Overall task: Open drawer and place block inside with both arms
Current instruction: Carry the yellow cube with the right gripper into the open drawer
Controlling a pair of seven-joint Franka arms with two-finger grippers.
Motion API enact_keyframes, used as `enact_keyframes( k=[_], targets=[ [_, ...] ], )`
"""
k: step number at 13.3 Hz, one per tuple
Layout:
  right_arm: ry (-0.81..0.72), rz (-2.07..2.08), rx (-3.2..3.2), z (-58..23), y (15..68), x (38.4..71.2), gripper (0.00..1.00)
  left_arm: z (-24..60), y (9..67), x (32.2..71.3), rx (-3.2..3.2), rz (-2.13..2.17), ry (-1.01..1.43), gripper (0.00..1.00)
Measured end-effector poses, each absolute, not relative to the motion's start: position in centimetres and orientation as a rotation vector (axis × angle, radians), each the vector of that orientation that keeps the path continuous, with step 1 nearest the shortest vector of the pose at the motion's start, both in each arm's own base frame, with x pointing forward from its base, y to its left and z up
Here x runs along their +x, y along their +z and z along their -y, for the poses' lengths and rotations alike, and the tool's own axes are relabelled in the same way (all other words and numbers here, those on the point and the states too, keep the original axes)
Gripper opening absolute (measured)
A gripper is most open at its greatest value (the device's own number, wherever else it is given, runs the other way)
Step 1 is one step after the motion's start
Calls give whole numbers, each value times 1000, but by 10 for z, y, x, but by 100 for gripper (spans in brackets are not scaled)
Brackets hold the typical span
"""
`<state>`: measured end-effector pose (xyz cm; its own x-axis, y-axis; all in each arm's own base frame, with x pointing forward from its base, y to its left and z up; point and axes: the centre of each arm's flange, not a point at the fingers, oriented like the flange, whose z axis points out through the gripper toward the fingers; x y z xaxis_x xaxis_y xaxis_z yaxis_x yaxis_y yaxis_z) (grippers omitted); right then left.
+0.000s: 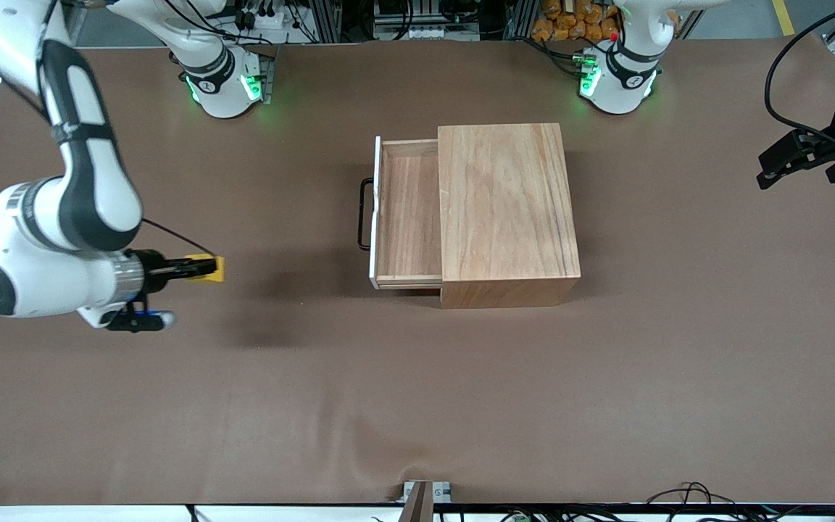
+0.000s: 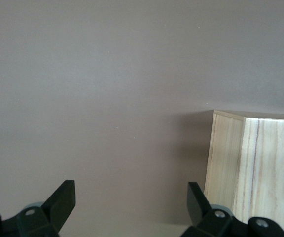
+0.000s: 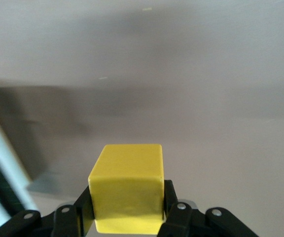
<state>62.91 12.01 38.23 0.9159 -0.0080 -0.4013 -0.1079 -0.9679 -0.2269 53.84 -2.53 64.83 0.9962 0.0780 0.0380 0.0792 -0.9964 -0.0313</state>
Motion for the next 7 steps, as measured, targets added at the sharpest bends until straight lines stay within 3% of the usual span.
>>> enact_keyframes(
  k=[3, 7],
  targets=[
    [612, -210, -2829, -243, 426, 604, 56, 20, 647, 539, -3103, 139, -52, 100],
    [569, -270, -2802, -338, 444, 569, 56, 22, 642, 539, -3102, 133, -36, 100]
  ],
)
